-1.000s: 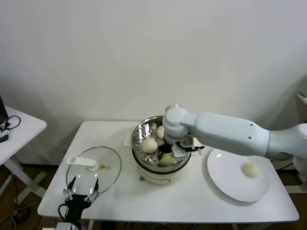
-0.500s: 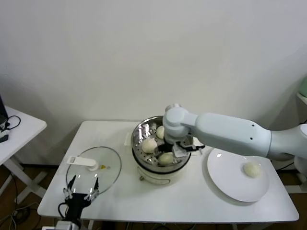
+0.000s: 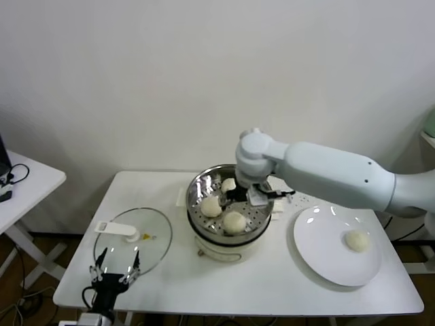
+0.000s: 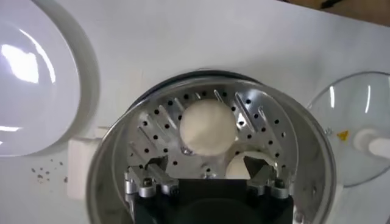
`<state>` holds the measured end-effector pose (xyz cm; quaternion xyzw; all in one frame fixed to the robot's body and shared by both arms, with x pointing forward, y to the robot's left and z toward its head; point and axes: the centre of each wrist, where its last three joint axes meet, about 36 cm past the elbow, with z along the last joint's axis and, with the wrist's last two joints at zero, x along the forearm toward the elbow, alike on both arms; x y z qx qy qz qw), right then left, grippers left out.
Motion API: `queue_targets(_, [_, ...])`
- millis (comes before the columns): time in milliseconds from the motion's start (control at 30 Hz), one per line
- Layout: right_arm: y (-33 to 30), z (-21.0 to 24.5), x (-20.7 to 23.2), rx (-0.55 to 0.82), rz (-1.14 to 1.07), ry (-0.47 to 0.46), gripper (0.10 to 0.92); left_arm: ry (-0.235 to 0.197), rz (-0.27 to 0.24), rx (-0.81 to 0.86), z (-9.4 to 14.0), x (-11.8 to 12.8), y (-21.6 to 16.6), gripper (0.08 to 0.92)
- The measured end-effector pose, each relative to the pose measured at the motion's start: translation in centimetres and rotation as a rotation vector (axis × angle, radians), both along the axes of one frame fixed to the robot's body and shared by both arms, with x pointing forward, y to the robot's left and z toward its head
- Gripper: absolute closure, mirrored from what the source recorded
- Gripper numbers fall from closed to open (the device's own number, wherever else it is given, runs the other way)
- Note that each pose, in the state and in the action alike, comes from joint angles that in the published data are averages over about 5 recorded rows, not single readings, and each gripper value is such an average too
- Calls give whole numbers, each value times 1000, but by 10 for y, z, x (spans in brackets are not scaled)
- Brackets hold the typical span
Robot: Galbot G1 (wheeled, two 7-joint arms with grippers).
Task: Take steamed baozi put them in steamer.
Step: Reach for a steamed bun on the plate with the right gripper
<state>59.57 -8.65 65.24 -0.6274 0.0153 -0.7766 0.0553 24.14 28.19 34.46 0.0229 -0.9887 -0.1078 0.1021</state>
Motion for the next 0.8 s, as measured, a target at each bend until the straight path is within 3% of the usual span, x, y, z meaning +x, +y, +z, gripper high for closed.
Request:
queue_targets(200, [-33, 53, 19, 82, -219, 19, 200, -3, -3, -14, -1, 3, -1, 177])
queue_targets(400, [-99, 89, 42, 193, -545, 98, 200, -14, -8, -33, -1, 7, -6, 177])
queue_targets(600, [-192, 87, 53, 315, -885, 183, 200, -20, -11, -41, -2, 11, -7, 177])
queue_targets(800, [-281, 57, 43, 393, -1142, 223, 200, -24, -19, -42, 0, 14, -8, 177])
